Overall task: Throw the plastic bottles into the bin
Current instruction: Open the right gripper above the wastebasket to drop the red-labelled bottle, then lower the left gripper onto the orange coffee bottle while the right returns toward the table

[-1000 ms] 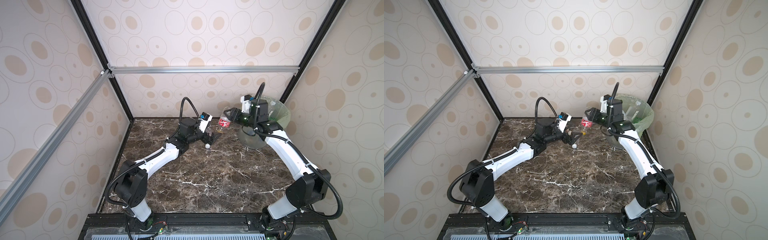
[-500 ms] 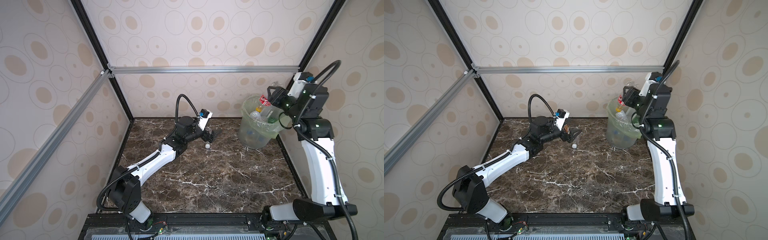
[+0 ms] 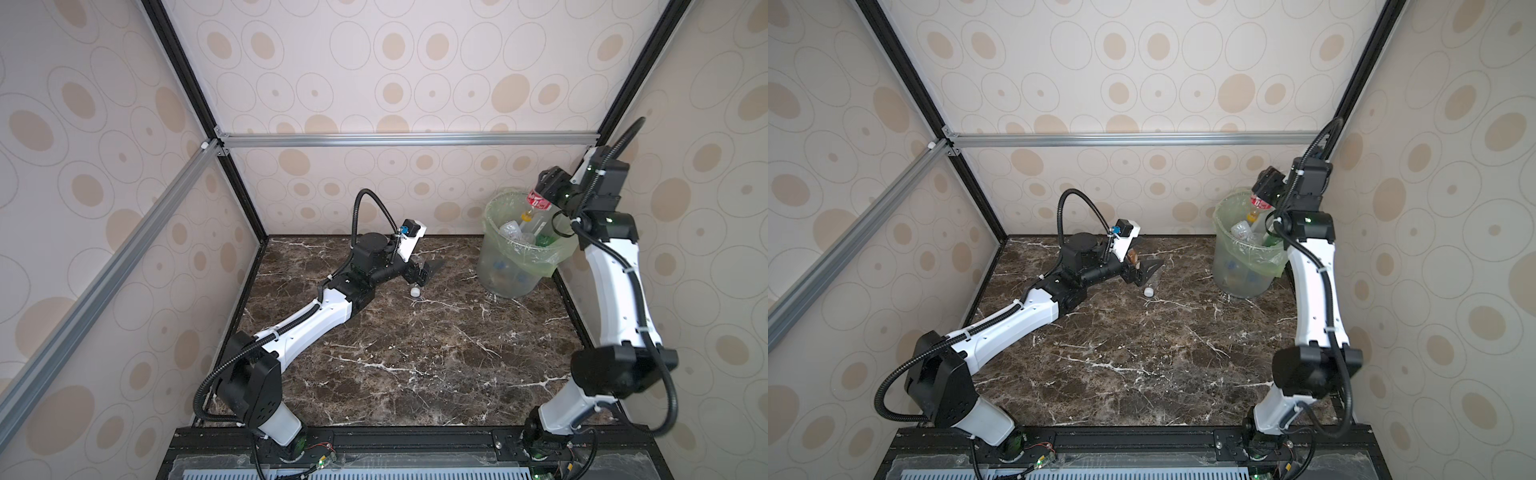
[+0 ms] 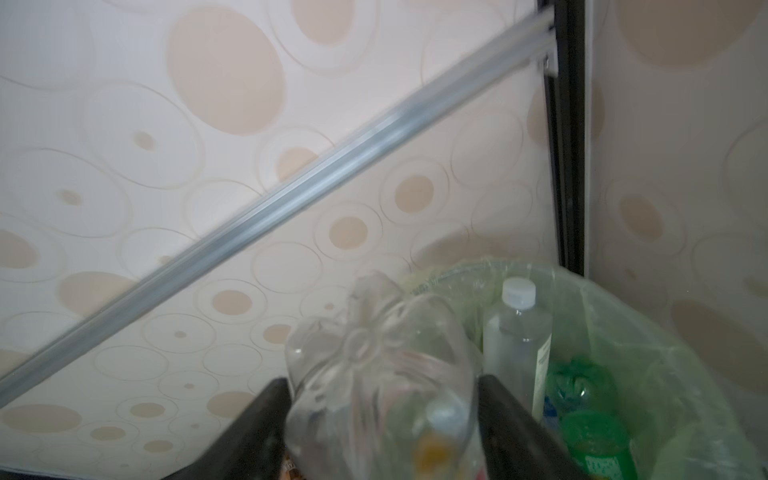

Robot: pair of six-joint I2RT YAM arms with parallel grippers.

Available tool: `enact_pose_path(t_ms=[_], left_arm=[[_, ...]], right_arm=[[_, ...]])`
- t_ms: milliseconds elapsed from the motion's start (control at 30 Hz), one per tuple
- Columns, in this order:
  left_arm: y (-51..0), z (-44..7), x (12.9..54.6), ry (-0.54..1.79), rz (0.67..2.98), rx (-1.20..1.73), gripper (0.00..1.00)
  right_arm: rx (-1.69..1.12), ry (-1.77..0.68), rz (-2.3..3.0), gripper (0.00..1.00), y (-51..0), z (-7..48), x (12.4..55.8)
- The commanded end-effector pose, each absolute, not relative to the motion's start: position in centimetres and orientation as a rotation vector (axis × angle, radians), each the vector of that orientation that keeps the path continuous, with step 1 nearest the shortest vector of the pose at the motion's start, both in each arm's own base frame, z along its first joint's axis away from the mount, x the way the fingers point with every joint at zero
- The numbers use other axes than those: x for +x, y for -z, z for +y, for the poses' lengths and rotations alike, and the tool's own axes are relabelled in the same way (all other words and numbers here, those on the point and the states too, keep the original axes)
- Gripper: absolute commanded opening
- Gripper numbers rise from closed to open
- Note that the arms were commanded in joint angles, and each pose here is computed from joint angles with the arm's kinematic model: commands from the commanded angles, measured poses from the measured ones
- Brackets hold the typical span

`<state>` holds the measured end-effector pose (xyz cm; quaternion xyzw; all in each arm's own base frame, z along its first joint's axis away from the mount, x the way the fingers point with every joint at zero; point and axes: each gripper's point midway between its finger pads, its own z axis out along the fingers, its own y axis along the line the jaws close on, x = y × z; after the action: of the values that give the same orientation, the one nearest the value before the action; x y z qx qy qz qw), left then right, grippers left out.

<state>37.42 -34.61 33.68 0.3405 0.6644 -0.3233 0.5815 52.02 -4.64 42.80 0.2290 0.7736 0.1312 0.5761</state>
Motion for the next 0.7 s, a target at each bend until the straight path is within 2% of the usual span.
enact_pose_path(t_ms=[0, 100, 133, 433, 667], left_arm=[[-34.0, -35.1, 37.0, 0.743, 1.528, 0.830, 0.99], [-33.6, -35.1, 37.3, 0.732, 1.539, 0.826, 0.99], [-33.5, -35.3, 37.5, 0.734, 1.540, 0.826, 0.99], [-32.5, -35.6, 38.6, 0.717, 1.597, 0.801, 0.99], [-31.7, -34.1, 41.2, 0.546, 1.686, 0.732, 0.99]], right_arm=[[0.618, -0.406, 1.977, 0.85, -38.4, -4.3, 52.0], [0.603, -0.411, 1.854, 0.98, -39.7, -4.5, 50.9], [0.604, -0.386, 1.842, 1.00, -40.0, -4.8, 50.2], [0.553, -0.384, 1.833, 1.00, -42.0, -4.3, 48.6], [0.518, -0.405, 1.814, 1.00, -43.2, -3.7, 47.8]])
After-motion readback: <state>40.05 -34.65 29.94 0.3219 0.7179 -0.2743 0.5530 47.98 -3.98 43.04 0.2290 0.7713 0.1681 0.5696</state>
